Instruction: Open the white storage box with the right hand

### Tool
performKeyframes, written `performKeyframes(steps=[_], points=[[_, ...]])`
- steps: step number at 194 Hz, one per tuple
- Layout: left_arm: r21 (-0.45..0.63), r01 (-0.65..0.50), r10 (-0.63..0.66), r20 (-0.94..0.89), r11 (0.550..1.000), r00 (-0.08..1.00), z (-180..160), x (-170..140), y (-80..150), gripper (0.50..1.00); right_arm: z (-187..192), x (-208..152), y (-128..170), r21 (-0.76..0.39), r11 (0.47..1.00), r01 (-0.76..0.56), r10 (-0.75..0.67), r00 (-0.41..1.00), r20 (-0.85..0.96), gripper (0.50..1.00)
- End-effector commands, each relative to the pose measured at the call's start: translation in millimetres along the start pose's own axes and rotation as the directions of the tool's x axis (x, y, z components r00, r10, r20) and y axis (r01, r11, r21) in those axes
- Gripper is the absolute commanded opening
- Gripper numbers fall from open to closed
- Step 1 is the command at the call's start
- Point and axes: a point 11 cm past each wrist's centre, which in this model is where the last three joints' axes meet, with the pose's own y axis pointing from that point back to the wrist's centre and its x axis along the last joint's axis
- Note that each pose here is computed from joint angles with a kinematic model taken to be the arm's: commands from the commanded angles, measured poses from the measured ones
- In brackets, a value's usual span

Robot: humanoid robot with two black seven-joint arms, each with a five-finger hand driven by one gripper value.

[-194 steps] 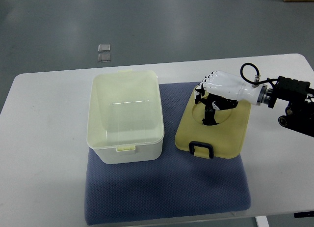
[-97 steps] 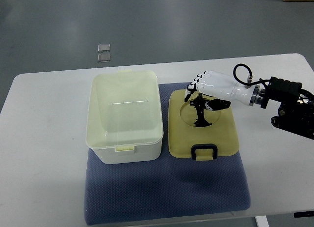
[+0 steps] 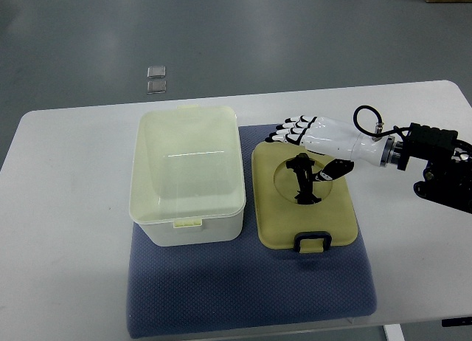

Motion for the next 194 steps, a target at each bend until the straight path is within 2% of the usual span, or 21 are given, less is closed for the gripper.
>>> performKeyframes(steps=[1, 25, 47, 68, 87, 100, 117, 135, 158, 173, 194], points=[[0.0, 0.0, 0.0, 0.0, 1.0, 1.0, 0, 0, 0, 1.0, 10, 10, 7, -0.024, 1.0, 0.014, -0.014, 1.0, -0.013, 0.928], [0.0, 0.0, 0.0, 0.0, 1.0, 1.0, 0, 0, 0, 1.0, 32, 37, 21, -0.086, 0.996, -0.003, -0.001, 0.999, -0.041, 0.928], [0.0, 0.0, 0.0, -0.001, 1.0, 1.0, 0, 0, 0, 1.0, 60, 82, 29, -0.168, 0.983, -0.072, 0.06, 0.995, -0.079, 0.928], [0.0, 0.0, 0.0, 0.0, 1.0, 1.0, 0, 0, 0, 1.0, 75, 123, 32, -0.246, 0.945, -0.214, 0.239, 0.968, 0.076, 0.928], [0.0, 0.0, 0.0, 0.0, 1.0, 1.0, 0, 0, 0, 1.0, 79, 161, 32, -0.276, 0.9, -0.338, 0.414, 0.862, 0.294, 0.928], [0.0, 0.0, 0.0, 0.0, 1.0, 1.0, 0, 0, 0, 1.0, 81, 186, 37, -0.296, 0.849, -0.438, 0.529, 0.701, 0.478, 0.928], [0.0, 0.0, 0.0, 0.0, 1.0, 1.0, 0, 0, 0, 1.0, 89, 192, 37, -0.392, 0.786, -0.478, 0.607, 0.473, 0.639, 0.928], [0.0, 0.0, 0.0, 0.0, 1.0, 1.0, 0, 0, 0, 1.0, 103, 185, 37, -0.547, 0.693, -0.469, 0.66, 0.106, 0.744, 0.928], [0.0, 0.0, 0.0, -0.001, 1.0, 1.0, 0, 0, 0, 1.0, 114, 156, 34, -0.671, 0.633, -0.386, 0.593, -0.315, 0.741, 0.928], [0.0, 0.001, -0.001, 0.0, 1.0, 1.0, 0, -1, 0, 1.0, 114, 139, 31, -0.708, 0.611, -0.354, 0.521, -0.493, 0.697, 0.928], [0.0, 0.001, -0.001, 0.0, 1.0, 1.0, 0, -1, 0, 1.0, 113, 111, 24, -0.749, 0.586, -0.31, 0.427, -0.667, 0.61, 0.93]])
